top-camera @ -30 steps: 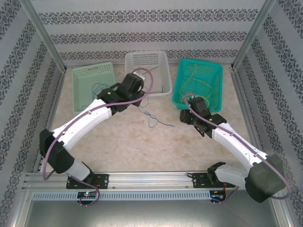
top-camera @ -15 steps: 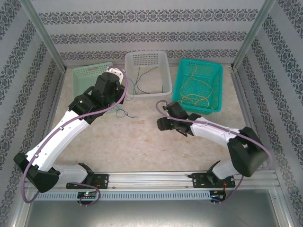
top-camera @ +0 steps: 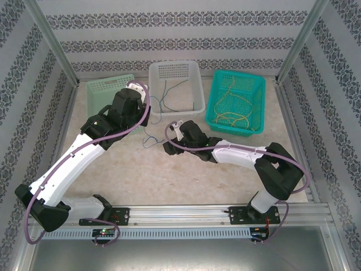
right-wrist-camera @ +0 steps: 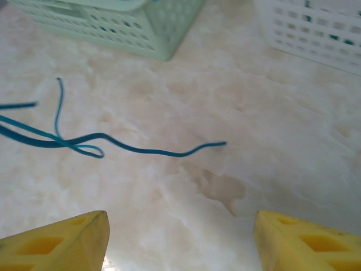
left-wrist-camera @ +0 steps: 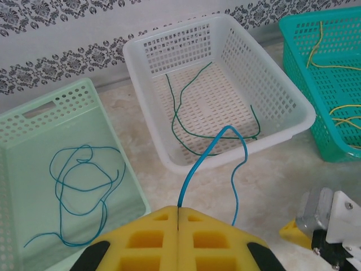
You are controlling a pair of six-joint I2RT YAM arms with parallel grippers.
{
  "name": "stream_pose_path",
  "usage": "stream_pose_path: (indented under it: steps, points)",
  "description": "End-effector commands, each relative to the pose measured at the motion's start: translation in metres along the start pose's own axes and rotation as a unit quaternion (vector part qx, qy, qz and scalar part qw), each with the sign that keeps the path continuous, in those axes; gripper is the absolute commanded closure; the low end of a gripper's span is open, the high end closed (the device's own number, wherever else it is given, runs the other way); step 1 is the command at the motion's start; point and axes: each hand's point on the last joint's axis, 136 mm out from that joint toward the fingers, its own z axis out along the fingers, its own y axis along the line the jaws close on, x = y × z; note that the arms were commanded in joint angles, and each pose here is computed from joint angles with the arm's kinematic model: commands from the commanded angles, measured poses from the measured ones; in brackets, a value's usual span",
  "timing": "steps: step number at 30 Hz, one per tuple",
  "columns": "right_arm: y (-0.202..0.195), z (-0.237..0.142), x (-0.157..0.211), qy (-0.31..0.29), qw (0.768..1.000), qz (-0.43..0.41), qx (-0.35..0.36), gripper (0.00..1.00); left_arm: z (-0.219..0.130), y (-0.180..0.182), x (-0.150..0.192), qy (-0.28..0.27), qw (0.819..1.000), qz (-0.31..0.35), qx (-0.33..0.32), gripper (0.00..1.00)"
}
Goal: Untangle the cables
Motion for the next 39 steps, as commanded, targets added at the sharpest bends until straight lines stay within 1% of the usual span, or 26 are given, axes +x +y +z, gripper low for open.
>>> stream_pose_path:
  steps: [1, 4, 7, 12, 14, 18, 22, 27, 30, 32, 35, 39]
  points:
    - [0.019, -0.012, -0.016, -0.044, 0.998, -0.013, -0.035, 0.32, -0.007, 0.0, -0.018, -0.024, 0.999, -0.025, 0.009, 1.0]
    - [0.027, -0.012, -0.013, -0.047, 0.998, 0.003, -0.051, 0.33, -0.004, -0.005, -0.021, -0.028, 0.999, -0.033, 0.021, 1.0]
    - [0.038, -0.006, -0.017, -0.054, 0.997, -0.004, -0.06, 0.33, -0.004, -0.009, -0.024, -0.031, 0.998, -0.041, 0.032, 1.0]
    - [0.047, 0.015, -0.024, -0.053, 0.996, -0.02, -0.065, 0.34, -0.008, -0.01, -0.029, -0.038, 0.997, -0.047, 0.038, 1.0]
    - [0.045, 0.024, -0.019, -0.045, 0.997, -0.031, -0.061, 0.34, -0.01, -0.009, -0.033, -0.043, 0.997, -0.049, 0.036, 1.0]
    - [0.034, 0.036, 0.002, -0.022, 0.996, -0.073, -0.043, 0.33, -0.017, -0.006, -0.039, -0.054, 0.997, -0.049, 0.035, 1.0]
    - [0.014, 0.033, 0.015, -0.009, 0.993, -0.121, -0.006, 0.32, -0.02, -0.005, -0.042, -0.055, 0.996, -0.05, 0.04, 1.0]
    - [-0.004, 0.018, 0.017, -0.007, 0.985, -0.171, 0.028, 0.3, -0.019, -0.006, -0.039, -0.049, 0.996, -0.052, 0.044, 1.0]
    - [-0.013, 0.017, 0.021, 0.005, 0.98, -0.196, 0.045, 0.3, -0.018, -0.007, -0.039, -0.048, 0.996, -0.056, 0.049, 1.0]
    - [-0.018, 0.02, 0.021, 0.003, 0.978, -0.201, 0.052, 0.3, -0.02, -0.008, -0.04, -0.05, 0.996, -0.058, 0.053, 1.0]
    - [-0.015, 0.029, 0.018, 0.003, 0.976, -0.215, 0.039, 0.3, -0.024, -0.008, -0.044, -0.056, 0.995, -0.063, 0.057, 1.0]
    - [-0.012, 0.049, 0.013, 0.008, 0.969, -0.244, 0.036, 0.29, -0.029, -0.008, -0.05, -0.063, 0.994, -0.069, 0.064, 1.0]
